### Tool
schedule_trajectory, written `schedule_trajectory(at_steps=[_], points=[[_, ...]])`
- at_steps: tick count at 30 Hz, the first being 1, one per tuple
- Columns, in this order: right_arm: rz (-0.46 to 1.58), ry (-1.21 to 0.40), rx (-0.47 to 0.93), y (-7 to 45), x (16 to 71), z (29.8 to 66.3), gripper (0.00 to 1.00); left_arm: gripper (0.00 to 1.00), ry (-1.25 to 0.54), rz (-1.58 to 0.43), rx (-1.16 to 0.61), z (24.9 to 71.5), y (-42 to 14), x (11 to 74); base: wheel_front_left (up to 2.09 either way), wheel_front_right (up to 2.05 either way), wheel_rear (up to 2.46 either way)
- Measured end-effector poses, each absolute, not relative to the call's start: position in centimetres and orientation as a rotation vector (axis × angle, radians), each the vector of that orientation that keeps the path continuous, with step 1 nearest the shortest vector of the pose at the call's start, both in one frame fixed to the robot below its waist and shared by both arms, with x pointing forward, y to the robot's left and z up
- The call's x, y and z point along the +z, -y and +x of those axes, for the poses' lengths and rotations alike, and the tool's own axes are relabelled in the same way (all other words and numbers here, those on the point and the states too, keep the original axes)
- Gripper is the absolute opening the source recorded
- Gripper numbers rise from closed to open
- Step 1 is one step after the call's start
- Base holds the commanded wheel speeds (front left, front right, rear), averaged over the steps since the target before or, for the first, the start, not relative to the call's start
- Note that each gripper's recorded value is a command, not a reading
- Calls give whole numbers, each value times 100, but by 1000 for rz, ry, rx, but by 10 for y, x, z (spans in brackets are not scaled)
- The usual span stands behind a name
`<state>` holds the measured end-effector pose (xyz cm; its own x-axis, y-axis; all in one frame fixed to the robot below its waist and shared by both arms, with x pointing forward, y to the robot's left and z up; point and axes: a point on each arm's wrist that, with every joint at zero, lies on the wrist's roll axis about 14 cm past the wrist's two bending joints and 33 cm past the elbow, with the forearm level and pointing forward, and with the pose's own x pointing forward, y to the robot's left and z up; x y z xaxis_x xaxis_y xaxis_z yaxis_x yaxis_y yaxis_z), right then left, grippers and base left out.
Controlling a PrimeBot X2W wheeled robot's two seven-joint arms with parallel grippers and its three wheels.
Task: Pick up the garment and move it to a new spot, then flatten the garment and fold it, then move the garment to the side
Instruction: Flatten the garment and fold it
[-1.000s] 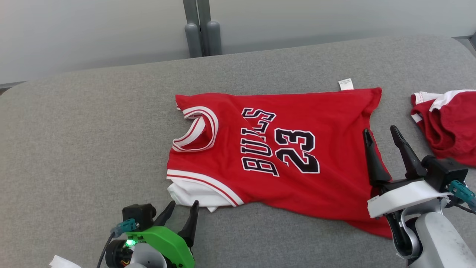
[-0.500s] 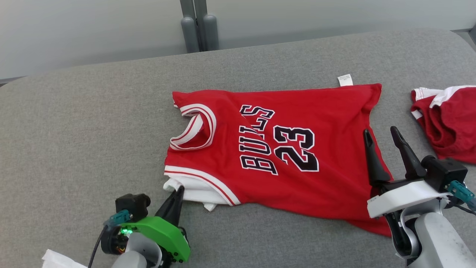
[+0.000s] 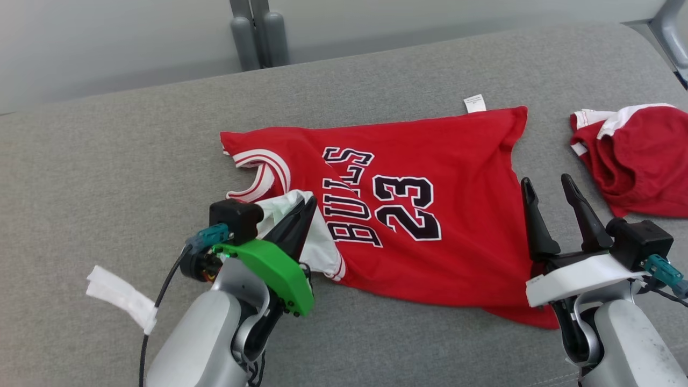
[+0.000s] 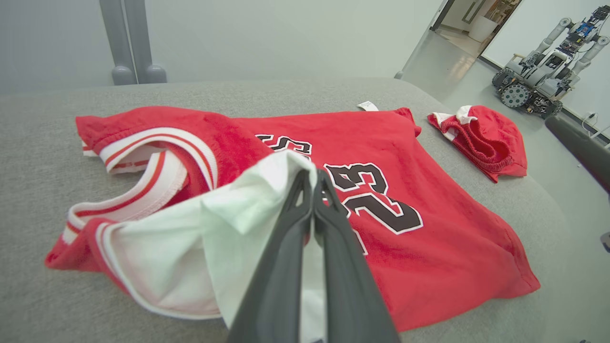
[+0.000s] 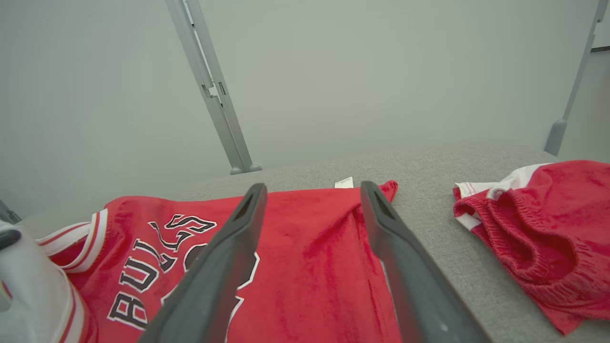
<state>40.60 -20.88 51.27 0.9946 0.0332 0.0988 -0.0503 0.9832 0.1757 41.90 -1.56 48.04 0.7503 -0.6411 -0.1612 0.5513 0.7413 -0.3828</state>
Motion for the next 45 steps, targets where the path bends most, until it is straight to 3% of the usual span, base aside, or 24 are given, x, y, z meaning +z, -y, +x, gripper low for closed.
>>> schedule_trajectory(at_steps=[7,8,9,10,22,35,45], points=[[184,77,-24,226,505,403,100,0,-435,-252,-785,429,65,449,0,0,0],[182,73,-33,229,503,402,100,36,-450,-241,-795,429,69,443,0,0,0],[180,69,-43,232,502,401,100,36,-462,-229,-804,429,73,437,0,0,0],[179,66,-53,235,501,400,100,100,-469,-215,-819,428,78,433,0,0,0],[174,54,-46,233,498,396,100,100,-331,-225,-911,412,100,462,0,0,0],[186,103,15,215,516,393,100,100,-149,-220,-642,412,7,503,0,0,0],[187,77,19,213,506,394,100,100,-209,-171,-592,414,-21,488,0,0,0]])
